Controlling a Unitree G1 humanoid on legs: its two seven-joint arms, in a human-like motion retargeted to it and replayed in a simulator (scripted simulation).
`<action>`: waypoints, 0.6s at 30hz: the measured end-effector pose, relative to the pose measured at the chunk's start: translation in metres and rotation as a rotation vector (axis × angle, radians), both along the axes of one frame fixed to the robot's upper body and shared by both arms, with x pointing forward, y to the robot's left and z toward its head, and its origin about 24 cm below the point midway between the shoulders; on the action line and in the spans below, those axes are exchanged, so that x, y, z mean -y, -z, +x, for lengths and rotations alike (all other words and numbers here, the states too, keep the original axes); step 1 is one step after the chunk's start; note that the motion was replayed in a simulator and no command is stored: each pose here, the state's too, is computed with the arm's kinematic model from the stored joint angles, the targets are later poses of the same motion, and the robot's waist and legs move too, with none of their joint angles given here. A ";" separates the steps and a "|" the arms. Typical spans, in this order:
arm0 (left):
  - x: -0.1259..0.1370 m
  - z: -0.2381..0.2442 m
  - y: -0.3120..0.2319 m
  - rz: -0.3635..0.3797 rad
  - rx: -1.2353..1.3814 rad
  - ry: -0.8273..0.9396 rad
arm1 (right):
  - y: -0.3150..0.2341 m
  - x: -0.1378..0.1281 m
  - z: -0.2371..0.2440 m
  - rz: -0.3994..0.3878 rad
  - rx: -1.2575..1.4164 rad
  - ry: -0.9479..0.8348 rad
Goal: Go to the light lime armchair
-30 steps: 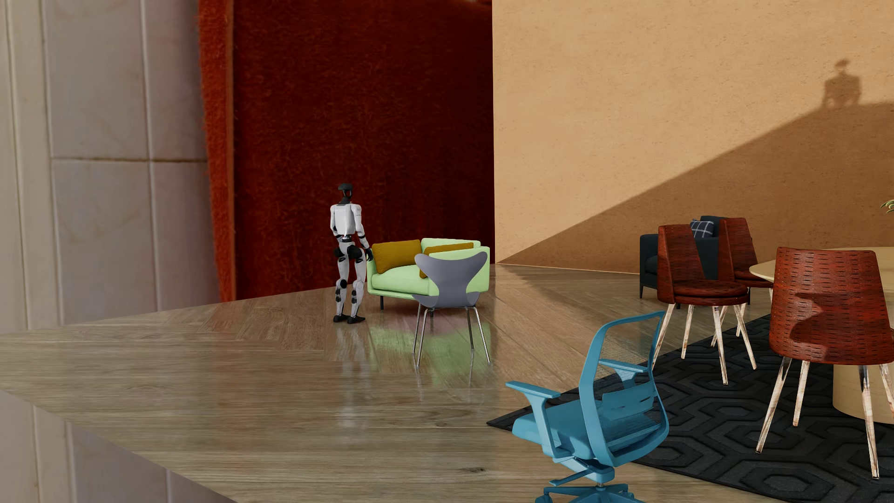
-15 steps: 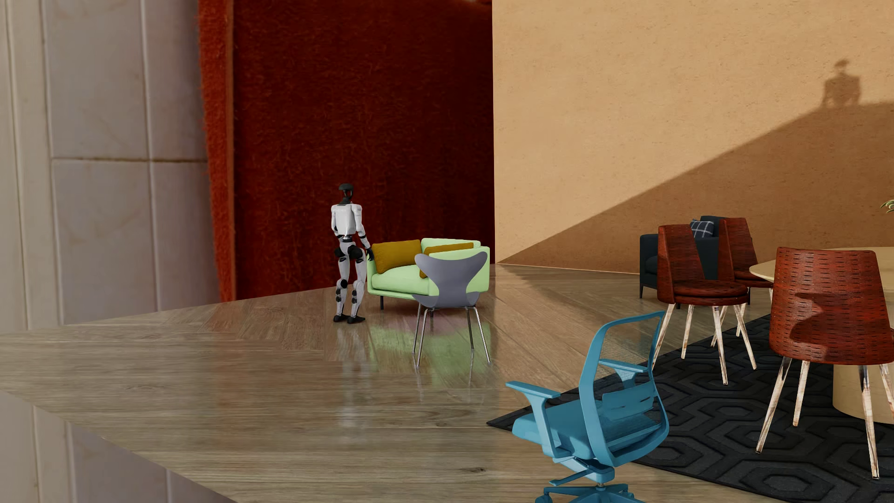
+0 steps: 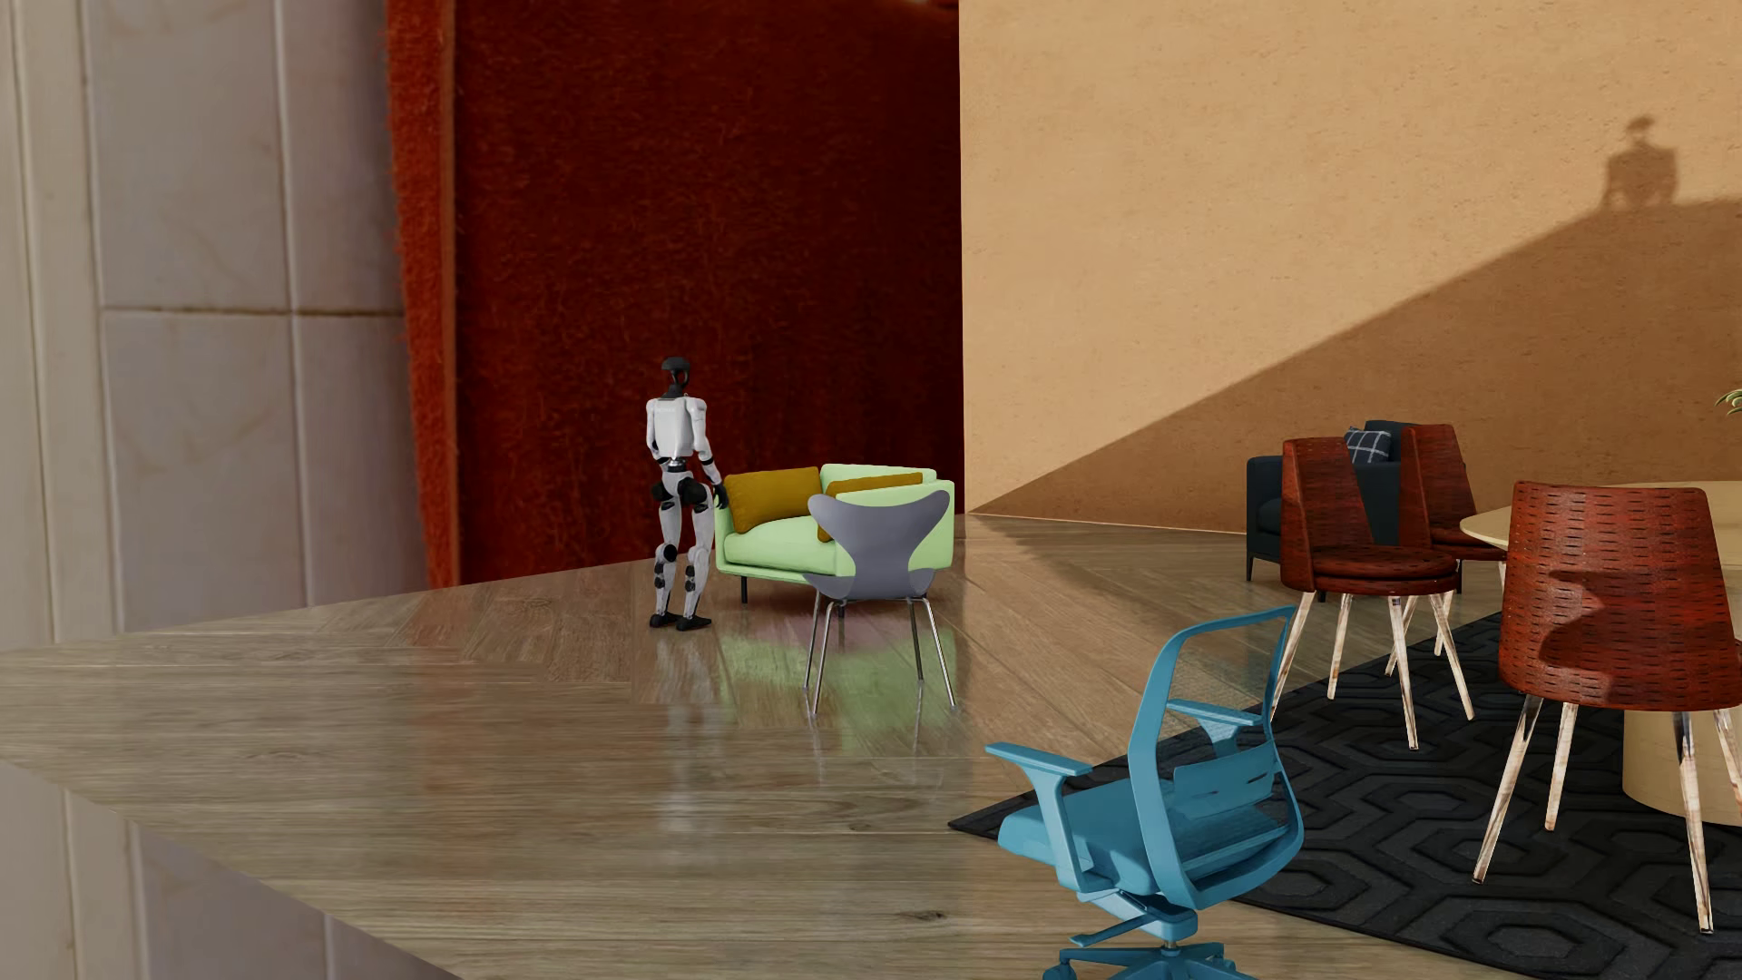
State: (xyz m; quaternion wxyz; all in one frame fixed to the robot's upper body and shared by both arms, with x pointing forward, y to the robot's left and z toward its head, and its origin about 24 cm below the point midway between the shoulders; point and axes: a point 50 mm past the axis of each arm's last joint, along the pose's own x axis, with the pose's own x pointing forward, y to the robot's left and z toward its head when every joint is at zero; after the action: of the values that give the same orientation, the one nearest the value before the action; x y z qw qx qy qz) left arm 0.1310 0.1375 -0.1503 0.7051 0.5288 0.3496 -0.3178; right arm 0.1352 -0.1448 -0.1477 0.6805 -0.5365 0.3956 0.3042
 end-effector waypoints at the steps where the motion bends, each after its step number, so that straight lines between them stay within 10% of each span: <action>1: -0.001 0.000 0.000 0.001 -0.001 -0.002 | 0.000 0.001 0.000 0.000 -0.001 0.002; 18: 0.000 0.000 0.000 0.001 -0.009 0.037 | 0.001 0.003 -0.003 -0.013 -0.001 -0.019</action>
State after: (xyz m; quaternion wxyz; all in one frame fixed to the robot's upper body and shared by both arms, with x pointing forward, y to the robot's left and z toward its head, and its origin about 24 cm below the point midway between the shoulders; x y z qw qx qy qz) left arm 0.1307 0.1378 -0.1505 0.6972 0.5341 0.3432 -0.3331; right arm 0.1321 -0.1474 -0.1485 0.6739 -0.5446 0.3926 0.3084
